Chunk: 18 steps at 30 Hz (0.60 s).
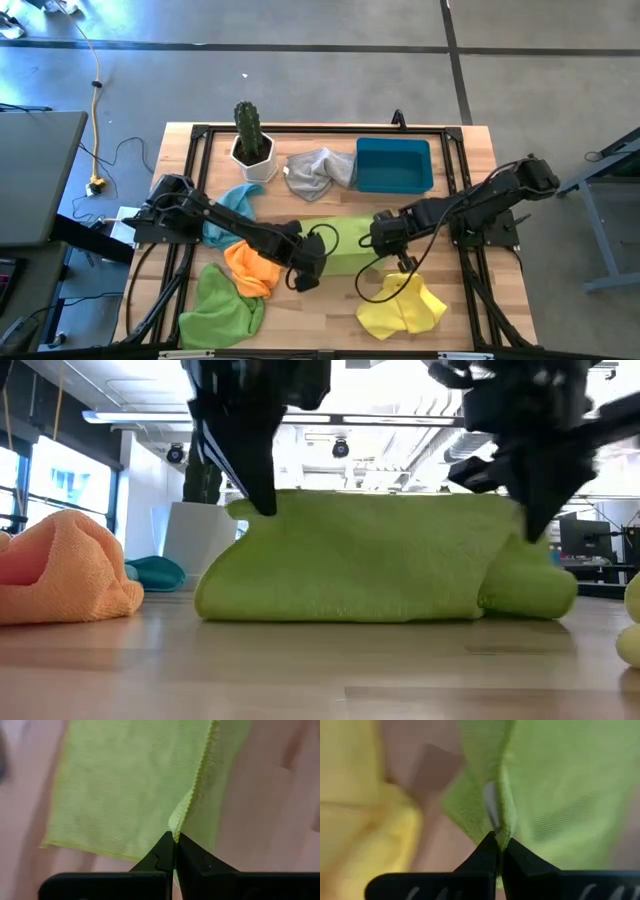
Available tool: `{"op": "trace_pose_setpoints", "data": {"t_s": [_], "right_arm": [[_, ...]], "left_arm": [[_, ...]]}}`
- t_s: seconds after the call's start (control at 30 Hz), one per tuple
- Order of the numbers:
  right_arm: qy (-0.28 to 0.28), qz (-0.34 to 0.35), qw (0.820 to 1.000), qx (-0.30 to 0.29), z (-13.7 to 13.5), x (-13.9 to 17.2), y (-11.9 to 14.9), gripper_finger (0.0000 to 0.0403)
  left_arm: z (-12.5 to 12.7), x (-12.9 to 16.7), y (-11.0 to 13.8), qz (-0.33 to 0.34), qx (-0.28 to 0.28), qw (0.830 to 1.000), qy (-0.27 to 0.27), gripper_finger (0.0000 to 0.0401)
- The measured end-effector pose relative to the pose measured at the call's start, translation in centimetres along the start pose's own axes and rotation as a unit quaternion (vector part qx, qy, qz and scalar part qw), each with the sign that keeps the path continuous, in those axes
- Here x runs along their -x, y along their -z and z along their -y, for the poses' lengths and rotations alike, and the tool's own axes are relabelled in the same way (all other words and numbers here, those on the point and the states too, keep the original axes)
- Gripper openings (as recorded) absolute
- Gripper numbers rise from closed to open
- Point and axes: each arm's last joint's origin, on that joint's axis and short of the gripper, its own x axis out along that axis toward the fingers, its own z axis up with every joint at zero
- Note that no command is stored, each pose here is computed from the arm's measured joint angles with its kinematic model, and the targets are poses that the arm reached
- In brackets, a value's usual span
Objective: Fold microfiber towels
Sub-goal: Fold the light green microfiber cloth
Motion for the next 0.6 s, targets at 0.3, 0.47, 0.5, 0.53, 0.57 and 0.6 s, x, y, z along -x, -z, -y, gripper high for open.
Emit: {"op": "trace_pose_setpoints", "data": {"t_s": [0.3, 0.47, 0.5, 0.53, 0.57, 0.6], "right_arm": [[0.047, -0.014, 0.997, 0.054, 2.9, 0.2, 0.7, 0.0], [0.037, -0.017, 0.998, 0.051, 4.0, 0.2, 1.1, 0.0], [0.034, -0.017, 0.998, 0.048, 4.1, 0.2, 1.2, 0.0], [0.03, -0.018, 0.998, 0.044, 4.3, 0.1, 1.2, 0.0], [0.028, -0.02, 0.998, 0.043, 4.4, -0.1, 1.3, 0.0], [0.027, -0.023, 0.998, 0.045, 4.6, -0.2, 1.3, 0.0]], "left_arm": [[-3.0, -0.7, -1.0, -0.009, 0.006, 0.998, -0.069, 0.0], [-4.1, -1.1, -1.3, -0.023, 0.003, 0.996, -0.089, 0.0], [-4.2, -1.2, -1.4, -0.022, 0.004, 0.996, -0.09, 0.0], [-4.3, -1.4, -1.4, -0.023, 0.007, 0.996, -0.091, 0.0], [-4.3, -1.7, -1.5, -0.025, 0.007, 0.995, -0.093, 0.0], [-4.4, -1.9, -1.5, -0.029, 0.007, 0.995, -0.095, 0.0]]}}
